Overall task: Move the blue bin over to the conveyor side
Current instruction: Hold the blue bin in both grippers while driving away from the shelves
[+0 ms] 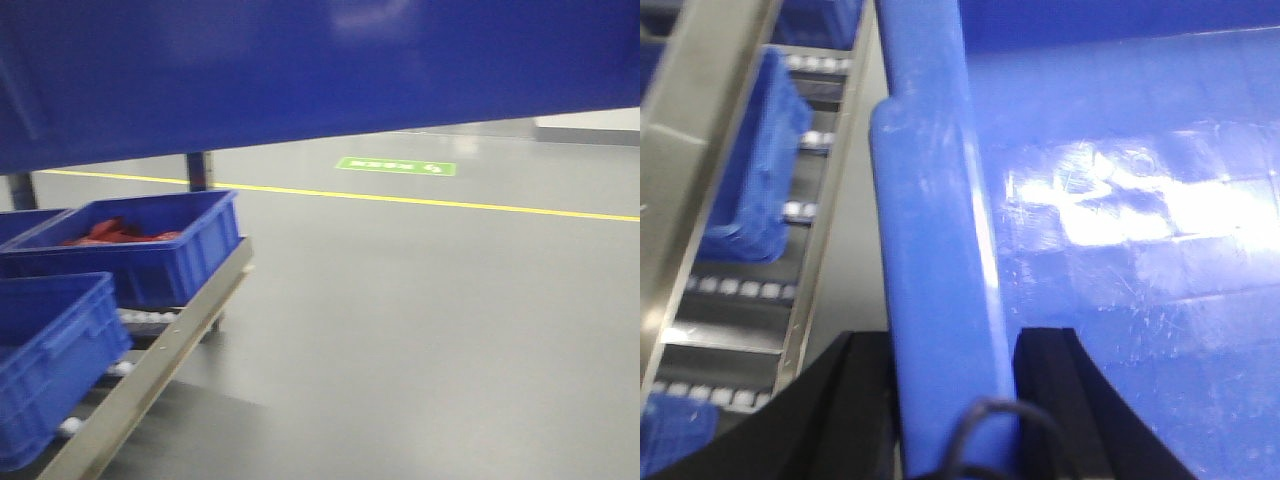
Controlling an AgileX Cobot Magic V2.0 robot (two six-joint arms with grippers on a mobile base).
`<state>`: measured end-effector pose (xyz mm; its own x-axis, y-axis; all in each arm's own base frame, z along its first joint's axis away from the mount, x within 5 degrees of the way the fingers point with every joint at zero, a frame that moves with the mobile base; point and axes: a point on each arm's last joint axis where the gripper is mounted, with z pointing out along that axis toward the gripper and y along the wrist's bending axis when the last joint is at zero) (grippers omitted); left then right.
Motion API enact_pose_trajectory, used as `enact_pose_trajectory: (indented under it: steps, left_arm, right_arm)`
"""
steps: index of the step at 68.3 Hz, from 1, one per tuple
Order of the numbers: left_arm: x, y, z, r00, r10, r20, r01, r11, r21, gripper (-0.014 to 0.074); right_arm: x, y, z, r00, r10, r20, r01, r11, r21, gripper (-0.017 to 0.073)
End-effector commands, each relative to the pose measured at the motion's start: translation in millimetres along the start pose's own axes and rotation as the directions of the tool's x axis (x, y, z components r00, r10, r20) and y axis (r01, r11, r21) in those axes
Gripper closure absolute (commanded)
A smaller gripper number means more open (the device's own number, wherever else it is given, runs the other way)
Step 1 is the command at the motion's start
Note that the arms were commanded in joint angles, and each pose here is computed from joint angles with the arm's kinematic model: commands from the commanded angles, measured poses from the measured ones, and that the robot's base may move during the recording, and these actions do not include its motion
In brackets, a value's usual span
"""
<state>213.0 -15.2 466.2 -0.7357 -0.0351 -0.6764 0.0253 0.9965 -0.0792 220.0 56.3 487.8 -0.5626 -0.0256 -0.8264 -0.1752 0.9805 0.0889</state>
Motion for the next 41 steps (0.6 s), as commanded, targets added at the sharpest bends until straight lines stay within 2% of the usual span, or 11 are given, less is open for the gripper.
enact_pose_trajectory:
  steps: [1, 41]
  left_arm:
    - [-5.6, 1.7, -11.4, 0.995, 0.019, 0.099, -0.018, 1.0, -0.019, 0.0603]
    - [-5.6, 1.7, -11.4, 0.995, 0.019, 0.099, -0.018, 1.0, -0.019, 0.0603]
  right_arm:
    - [-13.1, -4.5, -14.5, 0.988, -0.043, 0.15, 0.037, 0.998, 0.042, 0.0636]
    - [-13.1, -4.5, -14.5, 0.988, -0.043, 0.15, 0.037, 0.998, 0.042, 0.0636]
